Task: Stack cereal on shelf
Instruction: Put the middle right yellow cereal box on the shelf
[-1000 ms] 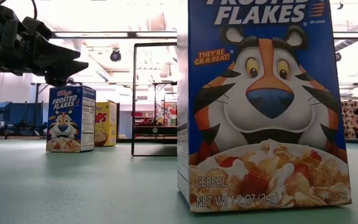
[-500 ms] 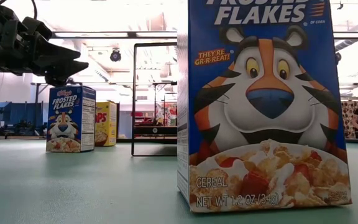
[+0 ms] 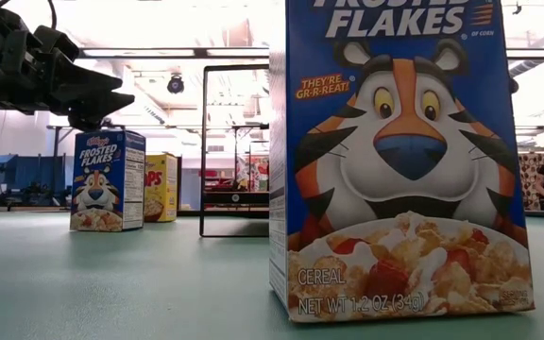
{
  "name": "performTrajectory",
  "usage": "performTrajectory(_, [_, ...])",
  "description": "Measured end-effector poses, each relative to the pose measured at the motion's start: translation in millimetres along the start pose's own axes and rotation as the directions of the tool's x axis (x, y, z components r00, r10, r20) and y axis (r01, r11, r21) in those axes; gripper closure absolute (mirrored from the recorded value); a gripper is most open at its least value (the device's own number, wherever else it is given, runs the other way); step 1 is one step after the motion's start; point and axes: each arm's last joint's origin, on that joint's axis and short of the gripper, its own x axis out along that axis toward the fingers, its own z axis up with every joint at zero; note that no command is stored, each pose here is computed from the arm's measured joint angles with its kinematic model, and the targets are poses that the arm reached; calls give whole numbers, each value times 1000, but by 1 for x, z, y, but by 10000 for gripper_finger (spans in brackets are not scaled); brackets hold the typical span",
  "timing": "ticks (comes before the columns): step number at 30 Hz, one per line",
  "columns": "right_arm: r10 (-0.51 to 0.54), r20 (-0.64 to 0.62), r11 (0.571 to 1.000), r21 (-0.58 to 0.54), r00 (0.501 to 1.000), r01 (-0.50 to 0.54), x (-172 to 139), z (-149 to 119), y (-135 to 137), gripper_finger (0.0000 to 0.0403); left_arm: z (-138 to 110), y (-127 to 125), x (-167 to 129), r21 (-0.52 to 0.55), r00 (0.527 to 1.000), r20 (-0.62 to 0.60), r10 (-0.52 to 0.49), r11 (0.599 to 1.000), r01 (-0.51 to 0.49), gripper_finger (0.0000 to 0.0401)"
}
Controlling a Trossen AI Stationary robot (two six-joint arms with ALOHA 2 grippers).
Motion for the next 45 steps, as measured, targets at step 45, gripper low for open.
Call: performTrajectory(45, [11,-77,999,31,997,-8,28,-19,3,3,0,0,0,0,1000,0,0,1000,0,197])
